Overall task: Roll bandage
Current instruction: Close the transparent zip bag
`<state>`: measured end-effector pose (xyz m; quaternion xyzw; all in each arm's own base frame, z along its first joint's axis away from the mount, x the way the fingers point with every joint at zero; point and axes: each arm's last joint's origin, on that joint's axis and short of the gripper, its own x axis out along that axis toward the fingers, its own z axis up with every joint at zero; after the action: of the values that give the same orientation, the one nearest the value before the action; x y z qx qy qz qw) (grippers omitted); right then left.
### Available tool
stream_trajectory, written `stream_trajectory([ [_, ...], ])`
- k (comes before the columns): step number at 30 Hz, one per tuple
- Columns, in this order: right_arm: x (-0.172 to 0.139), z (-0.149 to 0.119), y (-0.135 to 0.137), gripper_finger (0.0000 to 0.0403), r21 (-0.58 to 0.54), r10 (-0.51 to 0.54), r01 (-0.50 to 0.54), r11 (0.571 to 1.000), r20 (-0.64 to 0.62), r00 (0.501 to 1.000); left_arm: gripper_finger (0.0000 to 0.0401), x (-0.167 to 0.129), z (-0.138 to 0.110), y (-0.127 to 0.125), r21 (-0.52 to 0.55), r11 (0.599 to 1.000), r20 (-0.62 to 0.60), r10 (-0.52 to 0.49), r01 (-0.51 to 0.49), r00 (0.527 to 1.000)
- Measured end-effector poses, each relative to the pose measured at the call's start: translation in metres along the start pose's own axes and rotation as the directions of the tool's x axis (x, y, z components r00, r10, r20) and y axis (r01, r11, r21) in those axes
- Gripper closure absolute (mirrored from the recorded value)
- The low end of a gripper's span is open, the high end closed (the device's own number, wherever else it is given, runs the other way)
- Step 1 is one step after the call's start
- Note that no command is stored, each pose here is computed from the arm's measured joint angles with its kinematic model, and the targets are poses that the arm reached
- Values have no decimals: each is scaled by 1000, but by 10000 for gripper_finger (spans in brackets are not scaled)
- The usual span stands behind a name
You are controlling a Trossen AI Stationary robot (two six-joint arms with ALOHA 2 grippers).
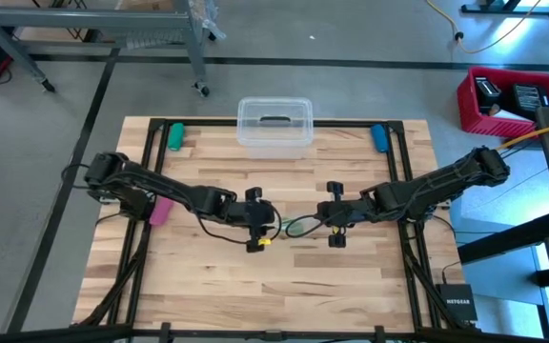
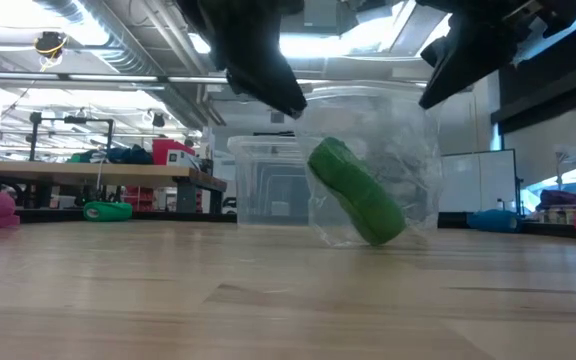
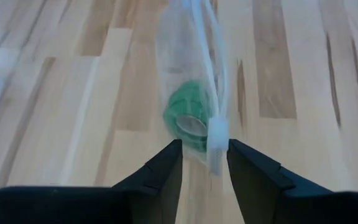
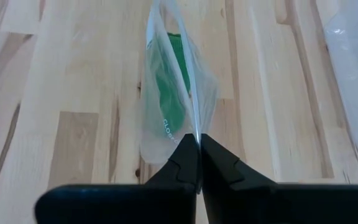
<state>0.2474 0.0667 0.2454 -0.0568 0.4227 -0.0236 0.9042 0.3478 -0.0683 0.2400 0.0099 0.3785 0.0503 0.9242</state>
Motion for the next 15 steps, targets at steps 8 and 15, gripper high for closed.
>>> stream_trajectory([
  [8, 0, 0, 0, 392, 1, 0, 0, 1000, 0, 1000, 322, 5, -1, -1, 3, 1000, -2, -4, 4, 1000],
  [15, 0, 0, 0, 391, 1, 0, 0, 1000, 0, 1000, 368, 5, -2, -1, 16, 1000, -10, -3, 3, 1000],
])
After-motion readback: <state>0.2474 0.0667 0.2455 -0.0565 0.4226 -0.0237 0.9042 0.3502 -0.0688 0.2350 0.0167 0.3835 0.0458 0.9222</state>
